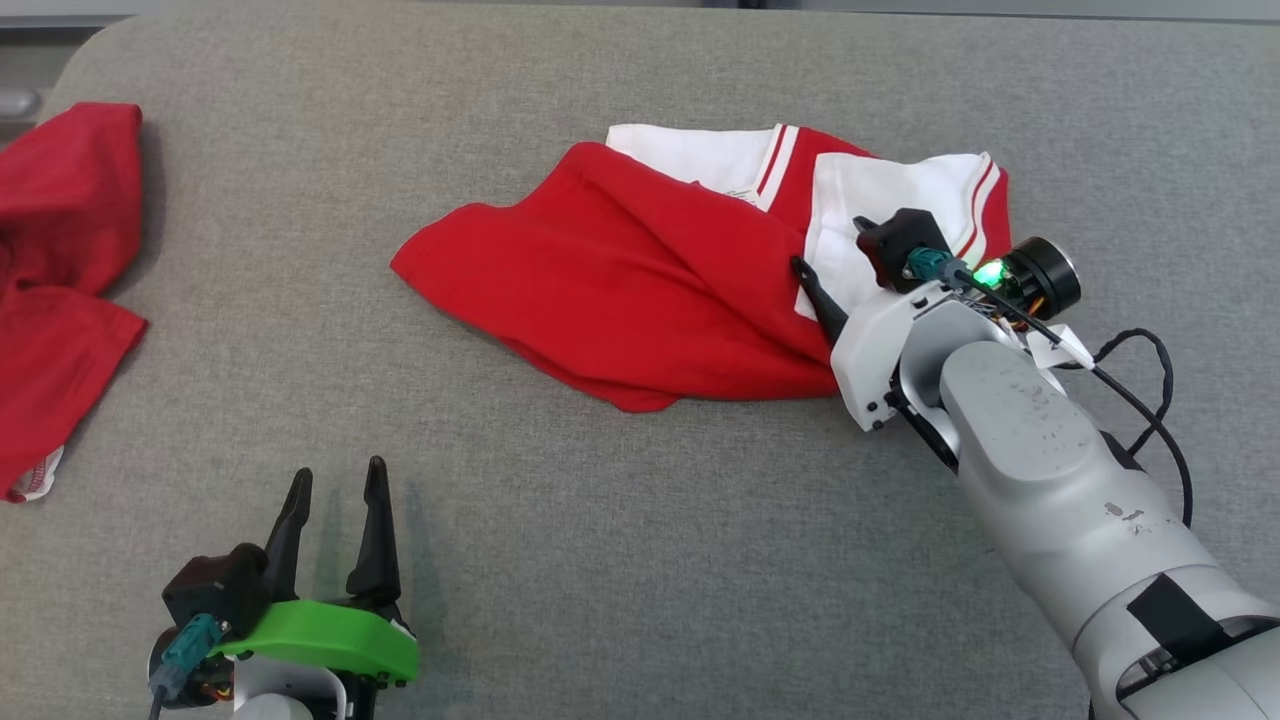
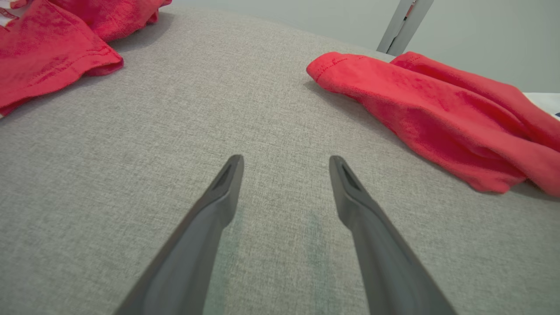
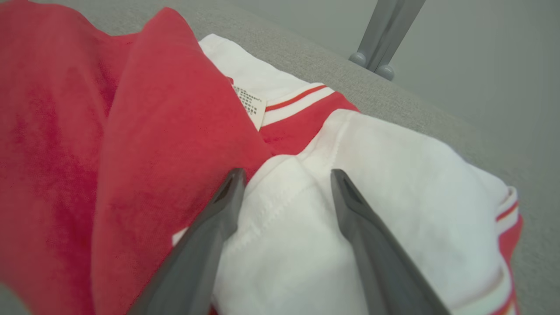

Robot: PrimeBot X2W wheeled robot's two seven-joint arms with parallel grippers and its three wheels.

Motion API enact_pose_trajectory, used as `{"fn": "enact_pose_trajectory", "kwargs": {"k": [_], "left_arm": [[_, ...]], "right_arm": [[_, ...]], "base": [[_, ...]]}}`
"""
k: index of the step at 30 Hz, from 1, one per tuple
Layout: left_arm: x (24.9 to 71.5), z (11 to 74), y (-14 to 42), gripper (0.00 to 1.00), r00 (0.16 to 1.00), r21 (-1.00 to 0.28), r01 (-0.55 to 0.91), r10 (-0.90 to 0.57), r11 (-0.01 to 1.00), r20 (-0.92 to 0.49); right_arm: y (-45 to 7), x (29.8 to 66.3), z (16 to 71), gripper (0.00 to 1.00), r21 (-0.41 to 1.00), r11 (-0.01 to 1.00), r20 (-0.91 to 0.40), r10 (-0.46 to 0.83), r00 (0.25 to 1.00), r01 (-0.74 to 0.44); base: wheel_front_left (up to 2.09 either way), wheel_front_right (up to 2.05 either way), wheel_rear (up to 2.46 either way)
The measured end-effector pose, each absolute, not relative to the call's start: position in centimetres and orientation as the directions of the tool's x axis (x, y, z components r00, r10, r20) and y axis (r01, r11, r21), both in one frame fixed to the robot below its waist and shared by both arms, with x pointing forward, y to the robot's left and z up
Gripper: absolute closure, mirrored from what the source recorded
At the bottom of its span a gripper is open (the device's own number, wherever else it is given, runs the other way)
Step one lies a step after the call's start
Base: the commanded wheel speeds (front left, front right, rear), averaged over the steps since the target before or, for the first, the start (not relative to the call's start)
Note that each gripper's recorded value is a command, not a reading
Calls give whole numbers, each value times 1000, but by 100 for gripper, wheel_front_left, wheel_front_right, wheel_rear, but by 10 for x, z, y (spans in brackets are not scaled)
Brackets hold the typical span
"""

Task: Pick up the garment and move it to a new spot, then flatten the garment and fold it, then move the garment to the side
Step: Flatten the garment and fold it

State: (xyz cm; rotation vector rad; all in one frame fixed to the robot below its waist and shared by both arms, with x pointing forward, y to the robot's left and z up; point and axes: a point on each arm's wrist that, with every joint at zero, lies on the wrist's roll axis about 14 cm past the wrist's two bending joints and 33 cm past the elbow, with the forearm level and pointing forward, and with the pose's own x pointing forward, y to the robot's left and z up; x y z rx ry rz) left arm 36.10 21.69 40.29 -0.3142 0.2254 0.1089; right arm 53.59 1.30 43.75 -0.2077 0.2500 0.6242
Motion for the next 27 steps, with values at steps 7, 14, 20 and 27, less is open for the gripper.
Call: {"fn": "enact_pose_trajectory", "kwargs": {"k": [7,14,20,27], "left_arm": [[358,401,222,0,966,-287,-156,85,945,-245],[362,406,214,0,972,-291,-126,60,948,-226],[360,406,211,0,972,-293,-116,48,949,-228],[358,408,214,0,973,-293,-127,61,948,-224]], "right_arm": [[14,524,414,5,-69,793,-324,555,766,-605],[2,520,417,61,-47,819,-296,536,791,-573],[-1,524,429,100,-24,837,-247,525,815,-546],[2,557,512,100,-44,862,13,507,862,-506]], "base": [[0,0,0],[0,0,0],[0,0,0],[0,0,0]]}}
